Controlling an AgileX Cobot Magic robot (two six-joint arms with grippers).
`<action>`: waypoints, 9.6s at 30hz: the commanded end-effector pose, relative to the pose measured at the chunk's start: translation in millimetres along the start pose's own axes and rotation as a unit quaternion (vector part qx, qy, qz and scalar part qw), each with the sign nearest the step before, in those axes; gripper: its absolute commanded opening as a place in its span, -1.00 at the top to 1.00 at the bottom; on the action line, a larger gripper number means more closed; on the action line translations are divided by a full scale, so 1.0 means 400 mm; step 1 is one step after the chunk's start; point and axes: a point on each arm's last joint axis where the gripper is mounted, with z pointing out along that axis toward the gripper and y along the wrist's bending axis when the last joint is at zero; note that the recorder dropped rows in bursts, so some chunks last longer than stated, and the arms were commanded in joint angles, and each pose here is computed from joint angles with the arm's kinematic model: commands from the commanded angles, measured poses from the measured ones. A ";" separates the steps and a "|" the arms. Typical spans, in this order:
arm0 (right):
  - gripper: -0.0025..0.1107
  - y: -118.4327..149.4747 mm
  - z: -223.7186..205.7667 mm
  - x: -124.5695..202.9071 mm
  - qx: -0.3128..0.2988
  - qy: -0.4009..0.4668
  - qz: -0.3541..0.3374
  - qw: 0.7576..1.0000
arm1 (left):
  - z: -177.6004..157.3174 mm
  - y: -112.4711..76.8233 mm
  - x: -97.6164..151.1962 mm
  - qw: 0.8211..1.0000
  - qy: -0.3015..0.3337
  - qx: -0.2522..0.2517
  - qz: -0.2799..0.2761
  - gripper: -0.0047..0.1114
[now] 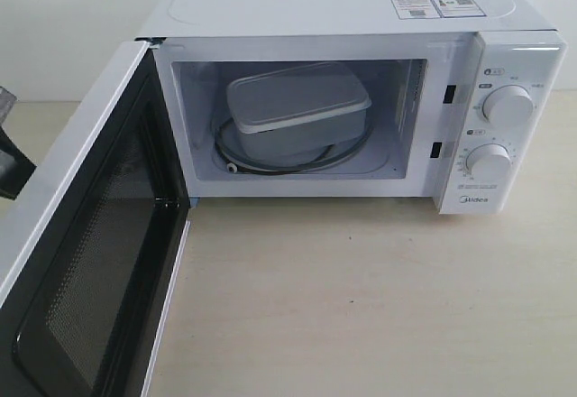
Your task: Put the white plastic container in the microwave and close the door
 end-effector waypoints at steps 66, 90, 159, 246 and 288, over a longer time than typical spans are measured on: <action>0.96 0.255 0.172 -0.551 -0.224 -0.051 0.028 0.973 | -0.041 -0.098 0.187 0.968 -0.154 -0.082 0.179 0.84; 0.96 0.286 0.349 -0.285 -0.154 0.048 0.071 0.984 | -0.041 -0.099 0.174 0.963 -0.188 -0.081 0.174 0.84; 0.96 0.257 0.269 -0.355 -0.157 -0.020 -0.111 0.981 | -0.044 -0.096 0.168 0.959 -0.200 -0.091 0.182 0.84; 0.96 -0.011 -0.001 -0.006 0.035 -0.013 -0.058 0.998 | -0.046 -0.097 0.163 0.955 -0.212 -0.092 0.184 0.84; 0.96 -0.006 -0.001 -0.005 0.024 -0.013 -0.028 0.999 | -0.321 -0.122 0.501 0.726 -0.645 -0.132 0.199 0.84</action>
